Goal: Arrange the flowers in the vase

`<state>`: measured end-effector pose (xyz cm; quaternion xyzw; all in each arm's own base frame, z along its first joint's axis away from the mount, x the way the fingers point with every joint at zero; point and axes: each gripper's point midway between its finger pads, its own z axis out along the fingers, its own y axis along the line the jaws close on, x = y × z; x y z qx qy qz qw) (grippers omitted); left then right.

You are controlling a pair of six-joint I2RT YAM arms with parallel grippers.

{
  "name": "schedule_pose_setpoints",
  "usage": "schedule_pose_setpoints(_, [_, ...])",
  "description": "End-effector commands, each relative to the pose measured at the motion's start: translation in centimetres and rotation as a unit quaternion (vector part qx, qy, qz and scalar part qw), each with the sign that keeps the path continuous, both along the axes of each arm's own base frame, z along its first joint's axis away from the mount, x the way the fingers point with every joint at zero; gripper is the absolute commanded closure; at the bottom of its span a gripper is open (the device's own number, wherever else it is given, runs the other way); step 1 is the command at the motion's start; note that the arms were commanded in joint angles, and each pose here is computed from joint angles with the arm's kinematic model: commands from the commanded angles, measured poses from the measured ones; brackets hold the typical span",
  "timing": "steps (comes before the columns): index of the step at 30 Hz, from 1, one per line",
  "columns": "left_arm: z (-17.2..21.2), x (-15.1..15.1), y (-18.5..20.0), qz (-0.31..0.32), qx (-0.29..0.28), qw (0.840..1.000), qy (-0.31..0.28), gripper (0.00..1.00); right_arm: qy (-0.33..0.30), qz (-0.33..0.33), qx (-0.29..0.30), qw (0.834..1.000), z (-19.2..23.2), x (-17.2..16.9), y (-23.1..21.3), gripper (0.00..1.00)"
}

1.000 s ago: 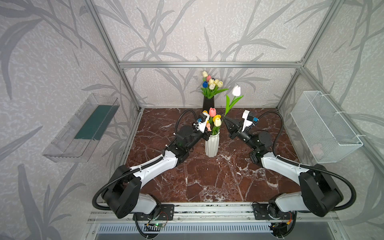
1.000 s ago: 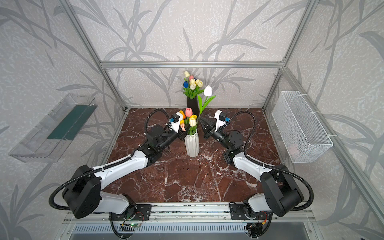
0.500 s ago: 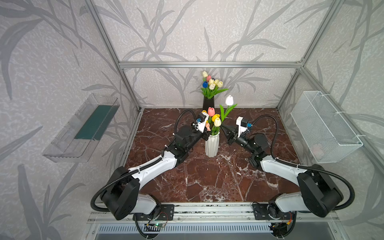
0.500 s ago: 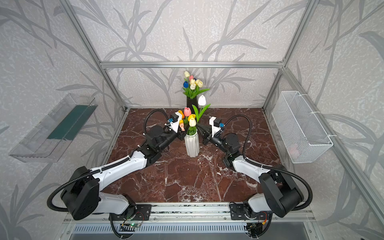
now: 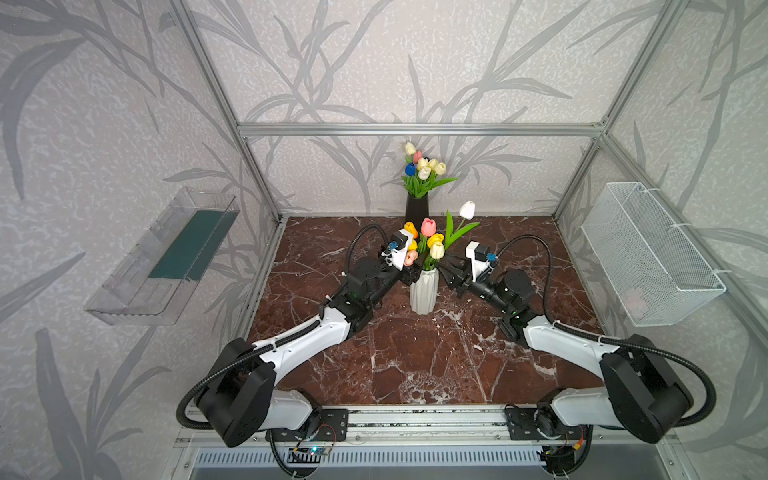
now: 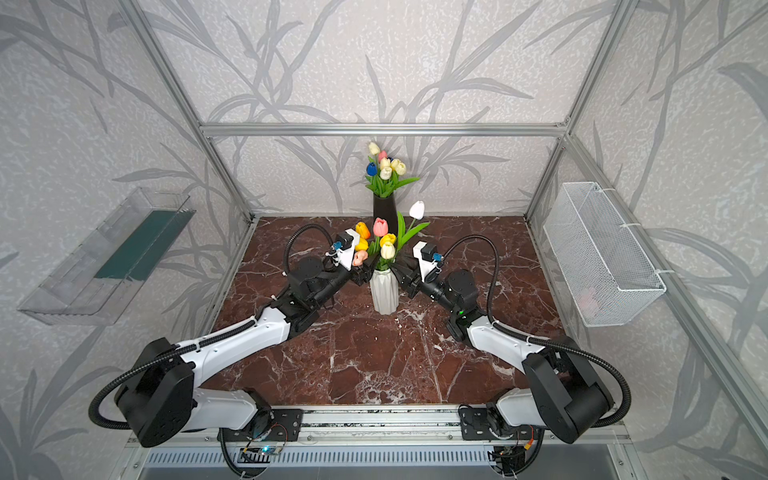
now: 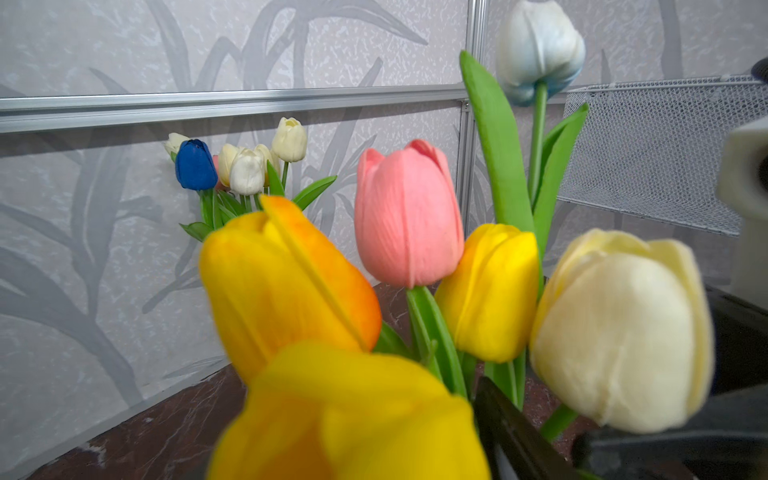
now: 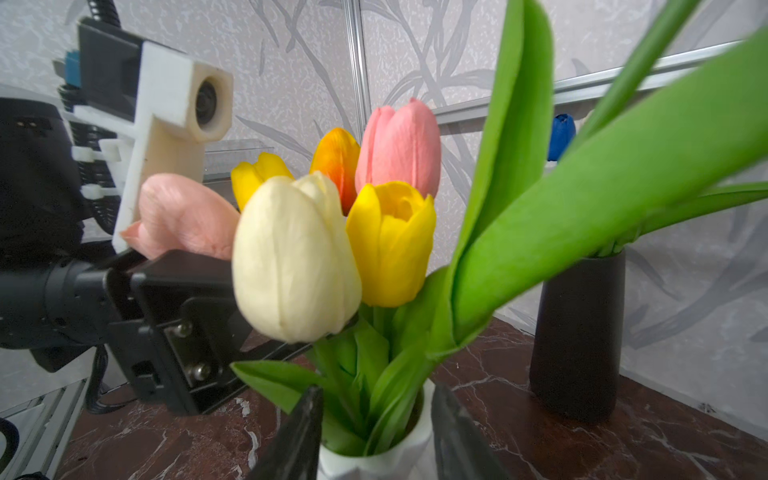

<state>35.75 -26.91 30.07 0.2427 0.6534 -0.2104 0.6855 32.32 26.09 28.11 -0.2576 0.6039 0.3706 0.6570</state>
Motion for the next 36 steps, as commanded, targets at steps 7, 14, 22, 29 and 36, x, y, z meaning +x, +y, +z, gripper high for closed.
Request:
schedule_pose_setpoints(7, [0.5, -1.8, 1.9, 0.012, -0.010, 1.000, 0.003, 0.07, -0.023, -0.038, -0.020, 0.999, 2.6, -0.4, -1.4, 0.53])
schedule_pose_setpoints(14, [0.2, -3.5, 3.2, 0.011, -0.014, 1.000, 0.009, 0.07, -0.018, -0.017, -0.035, 0.999, 4.0, -0.2, -0.5, 0.63])
schedule_pose_setpoints(22, [-2.1, -4.9, 4.4, 0.018, -0.010, 1.000, 0.023, 0.07, -0.018, -0.022, -0.034, 0.999, 4.7, 0.6, -0.2, 0.85])
schedule_pose_setpoints(29, [-4.3, -4.7, 4.8, 0.030, -0.007, 0.999, 0.039, 0.08, -0.017, -0.020, -0.043, 0.999, 4.1, 0.7, -0.1, 0.94])
schedule_pose_setpoints(36, [-5.0, -4.1, 4.3, 0.029, -0.004, 0.999, 0.041, 0.08, -0.004, -0.004, -0.046, 0.999, 2.2, 0.2, 0.3, 1.00])
